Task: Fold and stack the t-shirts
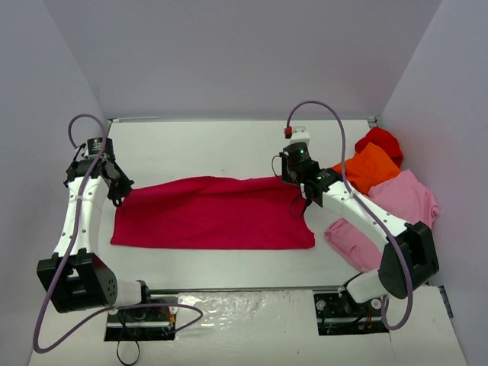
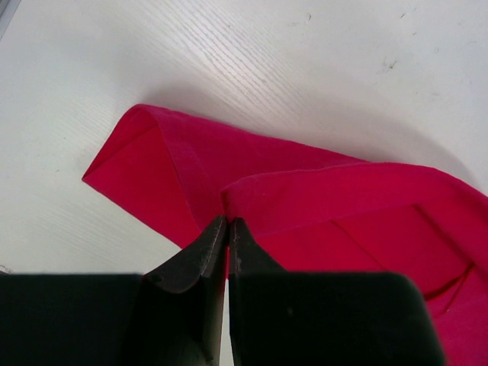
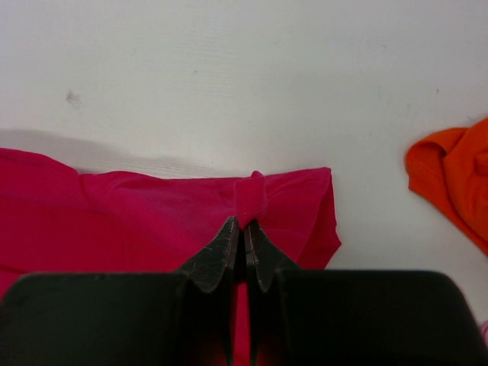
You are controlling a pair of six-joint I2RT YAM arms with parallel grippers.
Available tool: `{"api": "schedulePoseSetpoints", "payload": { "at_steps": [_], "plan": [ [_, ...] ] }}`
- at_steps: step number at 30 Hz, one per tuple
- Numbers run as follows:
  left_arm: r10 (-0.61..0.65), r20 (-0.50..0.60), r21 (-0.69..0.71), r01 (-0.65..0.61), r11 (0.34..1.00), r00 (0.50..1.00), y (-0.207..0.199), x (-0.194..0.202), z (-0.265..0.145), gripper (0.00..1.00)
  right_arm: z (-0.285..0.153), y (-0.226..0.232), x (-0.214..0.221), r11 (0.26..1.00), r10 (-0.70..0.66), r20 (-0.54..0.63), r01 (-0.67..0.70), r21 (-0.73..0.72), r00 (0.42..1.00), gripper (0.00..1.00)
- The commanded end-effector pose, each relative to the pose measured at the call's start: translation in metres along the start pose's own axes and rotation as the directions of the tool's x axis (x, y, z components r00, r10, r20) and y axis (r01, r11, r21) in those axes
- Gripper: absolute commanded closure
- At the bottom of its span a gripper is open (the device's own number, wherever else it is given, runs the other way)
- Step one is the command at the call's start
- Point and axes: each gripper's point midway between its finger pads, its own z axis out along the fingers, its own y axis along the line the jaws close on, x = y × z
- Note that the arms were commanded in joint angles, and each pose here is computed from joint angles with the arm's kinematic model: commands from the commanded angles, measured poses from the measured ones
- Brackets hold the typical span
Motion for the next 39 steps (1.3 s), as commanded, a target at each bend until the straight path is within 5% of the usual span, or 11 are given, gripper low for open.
{"api": "schedulePoseSetpoints", "payload": {
  "at_steps": [1, 33, 35, 37, 39],
  "plan": [
    [0.036, 0.043, -0.02, -0.035, 0.999, 0.998, 0.009, -0.006, -0.021, 1.0, -0.028, -0.023, 0.0, 0.997, 0.024, 0.026, -0.026, 0.075, 0.999, 1.0],
    [0.125, -0.061, -0.223, -0.136, 0.965, 0.99, 0.049, 0.01, -0.016, 0.89, -0.062, -0.053, 0.071, 0.984, 0.09, -0.138, -0.067, 0.168, 0.986, 1.0],
    [0.131, -0.073, -0.229, -0.145, 0.963, 0.989, 0.051, 0.012, -0.014, 0.84, -0.062, -0.053, 0.077, 0.983, 0.095, -0.156, -0.068, 0.169, 0.983, 1.0],
    [0.132, -0.093, -0.244, -0.152, 0.958, 0.987, 0.055, 0.016, -0.012, 0.39, -0.062, -0.055, 0.087, 0.981, 0.099, -0.189, -0.064, 0.184, 0.977, 0.86],
    [0.127, -0.1, -0.253, -0.149, 0.956, 0.987, 0.056, 0.018, -0.011, 0.23, -0.063, -0.059, 0.091, 0.975, 0.11, -0.205, -0.065, 0.213, 0.973, 0.72]
  ]
}}
